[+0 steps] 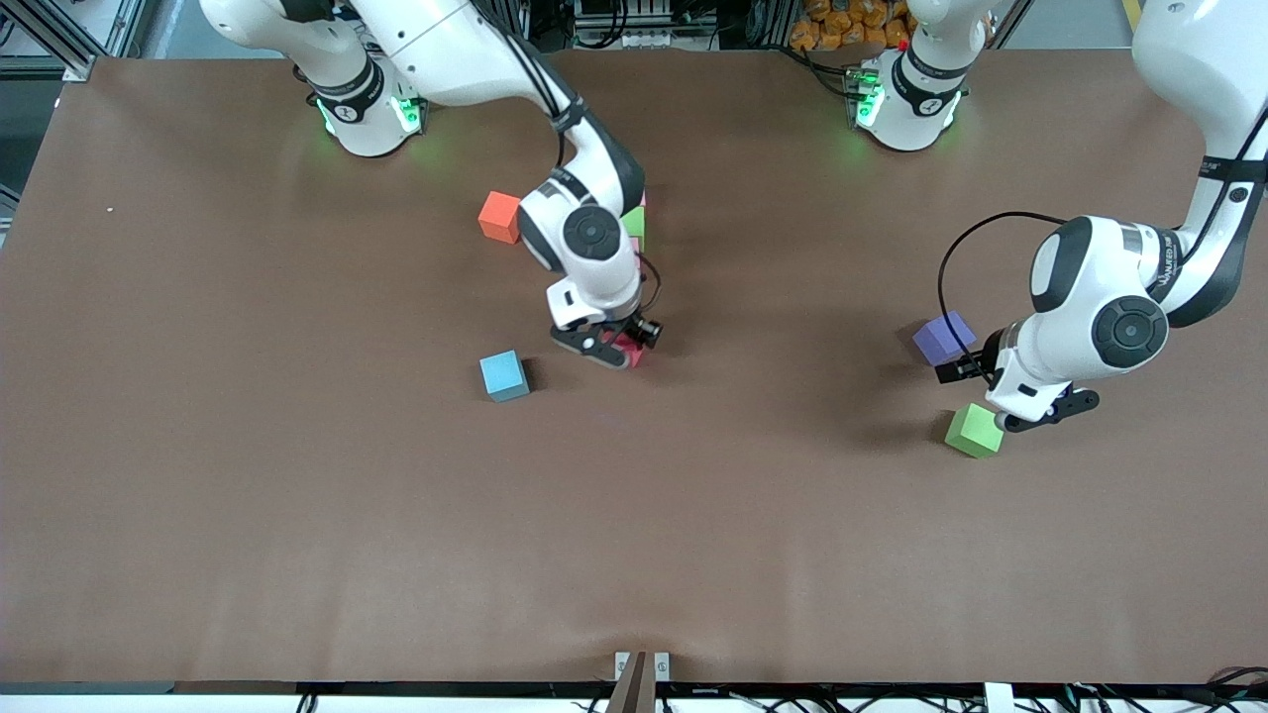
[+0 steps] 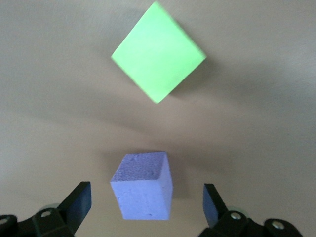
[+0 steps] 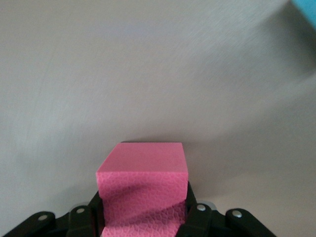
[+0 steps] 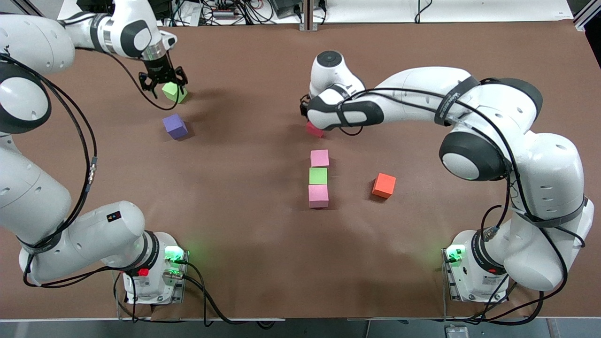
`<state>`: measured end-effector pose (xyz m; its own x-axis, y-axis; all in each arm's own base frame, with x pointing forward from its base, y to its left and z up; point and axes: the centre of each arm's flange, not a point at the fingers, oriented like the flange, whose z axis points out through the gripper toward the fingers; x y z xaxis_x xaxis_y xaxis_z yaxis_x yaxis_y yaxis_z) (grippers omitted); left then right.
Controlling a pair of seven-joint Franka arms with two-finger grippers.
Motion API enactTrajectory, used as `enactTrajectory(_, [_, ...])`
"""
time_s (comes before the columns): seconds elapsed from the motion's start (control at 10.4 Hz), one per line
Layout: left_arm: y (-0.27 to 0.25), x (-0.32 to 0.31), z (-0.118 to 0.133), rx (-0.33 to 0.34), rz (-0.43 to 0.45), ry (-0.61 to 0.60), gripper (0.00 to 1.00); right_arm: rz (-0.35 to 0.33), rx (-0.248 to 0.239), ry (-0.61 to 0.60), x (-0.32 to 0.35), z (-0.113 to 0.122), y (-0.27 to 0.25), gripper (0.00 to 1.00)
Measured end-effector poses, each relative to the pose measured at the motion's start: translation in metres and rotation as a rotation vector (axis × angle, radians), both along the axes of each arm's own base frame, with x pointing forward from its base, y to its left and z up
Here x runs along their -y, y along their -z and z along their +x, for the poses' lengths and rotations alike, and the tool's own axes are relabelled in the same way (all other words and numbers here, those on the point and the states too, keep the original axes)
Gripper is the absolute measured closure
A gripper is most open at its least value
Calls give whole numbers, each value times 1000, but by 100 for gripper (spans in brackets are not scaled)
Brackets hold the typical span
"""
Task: Arrange blocks into number 1
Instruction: 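Place the red cube in line while the left gripper grasps the purple cube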
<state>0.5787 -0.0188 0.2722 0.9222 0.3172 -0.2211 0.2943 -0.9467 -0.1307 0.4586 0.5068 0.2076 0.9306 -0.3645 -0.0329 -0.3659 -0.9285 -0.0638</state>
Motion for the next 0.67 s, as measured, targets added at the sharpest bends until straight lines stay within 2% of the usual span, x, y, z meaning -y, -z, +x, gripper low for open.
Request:
enactTrajectory(0.19, [17,-10,-10,-37,-5,-16,0,-35,-9,-131,-31,-41,0,40])
enactTrajectory(0.29, [25,-9,-14,-54,-10,-13,0,-54,0,-182,-39,-54,0,42])
enactTrajectory(0.67, [34,-4,-16,-70,-48,-37,0,-69,0,-297,-42,-59,0,42])
